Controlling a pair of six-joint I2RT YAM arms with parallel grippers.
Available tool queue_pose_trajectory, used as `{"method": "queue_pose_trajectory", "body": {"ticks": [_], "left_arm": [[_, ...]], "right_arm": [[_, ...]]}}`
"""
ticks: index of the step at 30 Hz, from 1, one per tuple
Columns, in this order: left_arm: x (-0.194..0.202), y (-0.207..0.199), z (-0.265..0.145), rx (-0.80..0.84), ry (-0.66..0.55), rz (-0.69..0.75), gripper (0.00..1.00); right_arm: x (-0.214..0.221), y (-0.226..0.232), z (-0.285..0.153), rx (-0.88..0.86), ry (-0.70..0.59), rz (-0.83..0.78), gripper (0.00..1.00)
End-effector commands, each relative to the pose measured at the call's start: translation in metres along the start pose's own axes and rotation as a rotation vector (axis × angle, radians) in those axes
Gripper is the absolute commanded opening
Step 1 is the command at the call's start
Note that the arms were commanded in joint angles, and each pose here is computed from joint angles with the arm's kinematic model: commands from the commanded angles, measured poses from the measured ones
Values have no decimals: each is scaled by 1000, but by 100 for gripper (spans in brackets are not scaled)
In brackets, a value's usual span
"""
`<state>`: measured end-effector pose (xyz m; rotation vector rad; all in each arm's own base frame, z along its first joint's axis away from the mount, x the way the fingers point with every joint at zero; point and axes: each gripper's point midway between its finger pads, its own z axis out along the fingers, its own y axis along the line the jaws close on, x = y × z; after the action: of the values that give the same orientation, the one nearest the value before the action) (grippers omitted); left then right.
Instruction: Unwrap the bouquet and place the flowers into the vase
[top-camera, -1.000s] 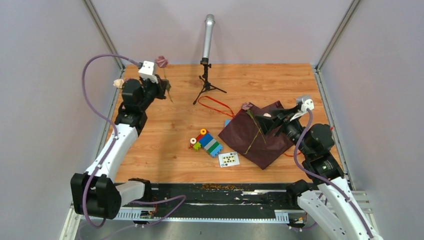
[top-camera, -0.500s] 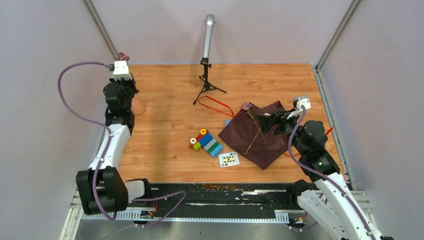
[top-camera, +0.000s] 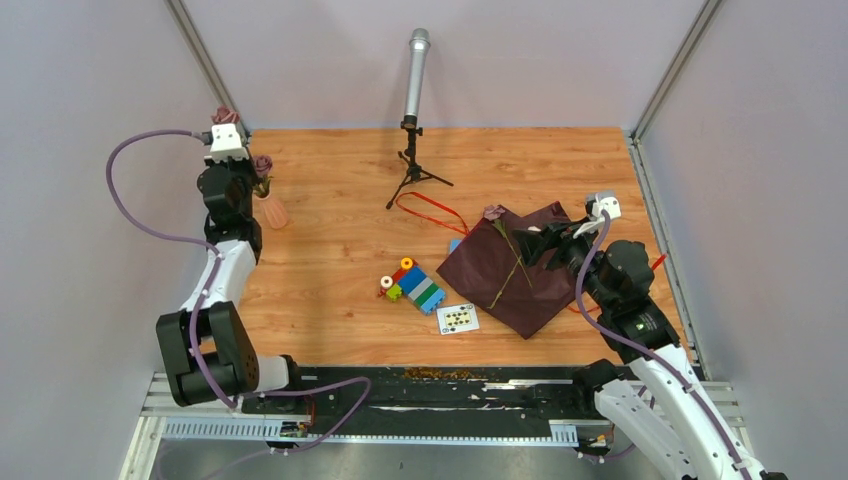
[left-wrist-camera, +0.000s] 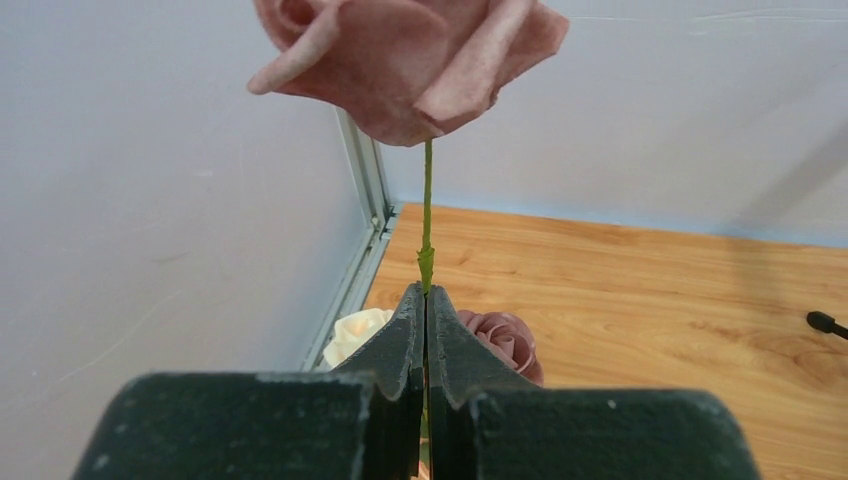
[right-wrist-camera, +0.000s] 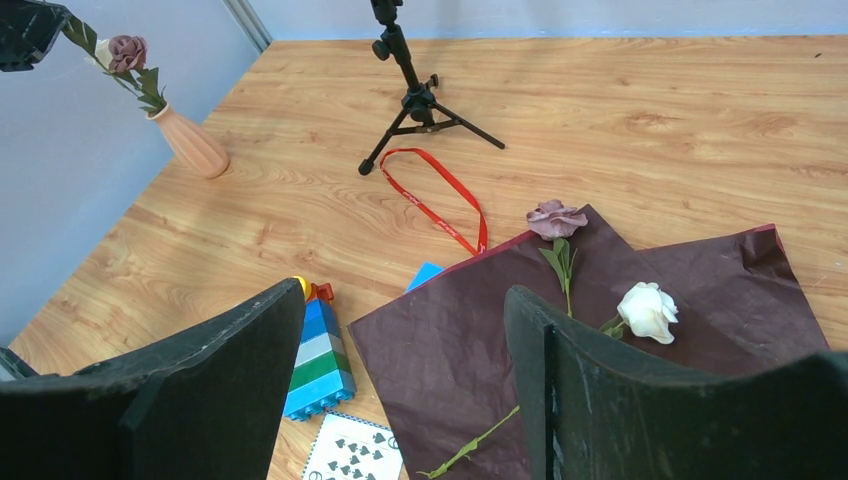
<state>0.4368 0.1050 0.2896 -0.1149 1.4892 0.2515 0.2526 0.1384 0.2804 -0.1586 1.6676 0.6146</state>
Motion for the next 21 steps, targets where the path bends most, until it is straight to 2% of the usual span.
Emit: {"method": "queue_pose_trajectory", "body": {"ticks": [1,21], "left_arm": [[-20,5,8,-1,-93,-19,0],[21,12,15,-30,-67,-18,0]], "right_arm": [[-9,3,0,-8,-31,-3,74],[-10,5,-2,-18,-31,-2,75]]}}
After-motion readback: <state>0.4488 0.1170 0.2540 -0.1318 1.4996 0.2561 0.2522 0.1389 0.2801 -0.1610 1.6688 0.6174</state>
